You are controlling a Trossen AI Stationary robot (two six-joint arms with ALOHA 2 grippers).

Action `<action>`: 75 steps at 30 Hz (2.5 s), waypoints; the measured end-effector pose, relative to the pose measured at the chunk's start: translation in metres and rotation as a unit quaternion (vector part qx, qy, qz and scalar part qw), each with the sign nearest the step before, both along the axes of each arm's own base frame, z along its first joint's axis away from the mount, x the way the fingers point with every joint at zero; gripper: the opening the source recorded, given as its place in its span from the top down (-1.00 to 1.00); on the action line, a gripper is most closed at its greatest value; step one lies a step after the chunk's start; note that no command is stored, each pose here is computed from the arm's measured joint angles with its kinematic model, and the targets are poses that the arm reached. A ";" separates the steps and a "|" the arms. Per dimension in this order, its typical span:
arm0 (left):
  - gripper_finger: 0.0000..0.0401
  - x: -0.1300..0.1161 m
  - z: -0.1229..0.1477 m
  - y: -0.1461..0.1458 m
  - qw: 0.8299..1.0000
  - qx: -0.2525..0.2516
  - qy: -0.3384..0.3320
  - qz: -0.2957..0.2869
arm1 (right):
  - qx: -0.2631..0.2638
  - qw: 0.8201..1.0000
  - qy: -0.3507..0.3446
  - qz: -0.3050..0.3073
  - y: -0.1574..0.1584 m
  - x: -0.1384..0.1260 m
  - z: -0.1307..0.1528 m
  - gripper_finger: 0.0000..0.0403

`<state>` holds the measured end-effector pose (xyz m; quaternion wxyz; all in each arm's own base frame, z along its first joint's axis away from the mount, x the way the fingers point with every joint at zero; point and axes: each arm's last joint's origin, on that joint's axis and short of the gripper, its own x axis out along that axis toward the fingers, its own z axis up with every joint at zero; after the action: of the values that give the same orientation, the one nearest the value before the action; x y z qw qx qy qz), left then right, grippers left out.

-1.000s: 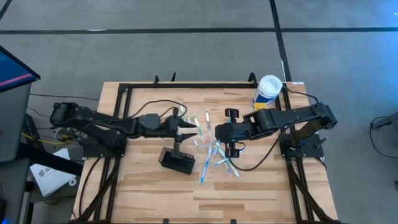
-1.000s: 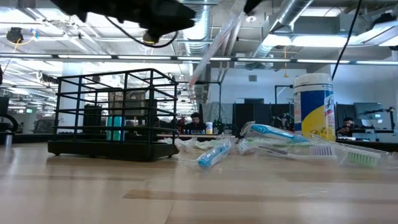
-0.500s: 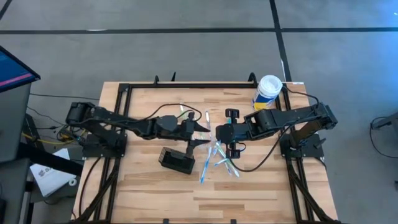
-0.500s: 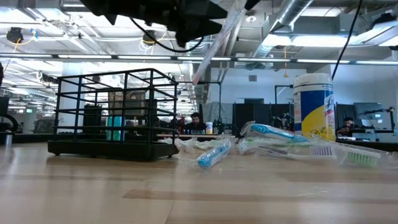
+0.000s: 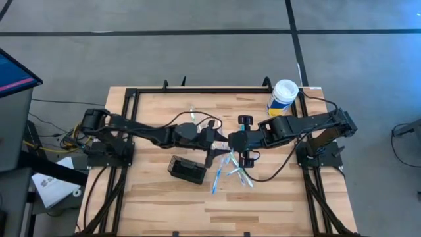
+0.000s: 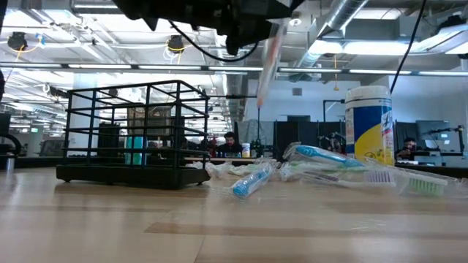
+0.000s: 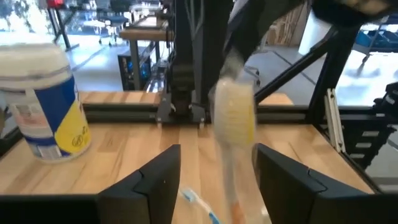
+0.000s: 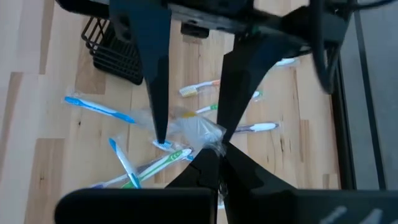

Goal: Pick & Place toothbrushing station
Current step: Put the right orange toothbrush into the wire organizer

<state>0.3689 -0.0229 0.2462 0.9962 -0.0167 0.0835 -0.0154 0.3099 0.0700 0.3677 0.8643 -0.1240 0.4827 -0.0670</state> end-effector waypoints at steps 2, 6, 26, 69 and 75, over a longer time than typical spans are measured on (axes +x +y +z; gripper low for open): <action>0.09 0.003 -0.003 0.000 1.000 0.000 0.005 0.000 | 0.000 1.000 0.000 0.000 0.000 0.000 0.000 1.00; 0.24 0.004 -0.003 0.001 1.000 -0.013 0.003 0.004 | 0.000 1.000 0.001 0.000 0.000 0.000 0.000 1.00; 0.97 0.002 0.001 0.000 1.000 -0.025 -0.004 -0.017 | -0.001 1.000 0.004 0.002 0.000 0.000 0.000 1.00; 0.97 -0.191 -0.013 -0.059 0.996 0.009 -0.062 0.061 | 0.007 1.000 -0.004 -0.009 0.000 -0.001 0.001 0.52; 0.97 -0.192 -0.014 -0.060 0.995 0.029 -0.067 0.063 | 0.007 1.000 -0.004 -0.009 0.000 -0.001 0.001 0.52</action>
<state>0.1766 -0.0828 0.2324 0.9987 0.0079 0.0160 0.0483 0.3094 0.0699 0.3686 0.8667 -0.1133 0.4804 -0.0718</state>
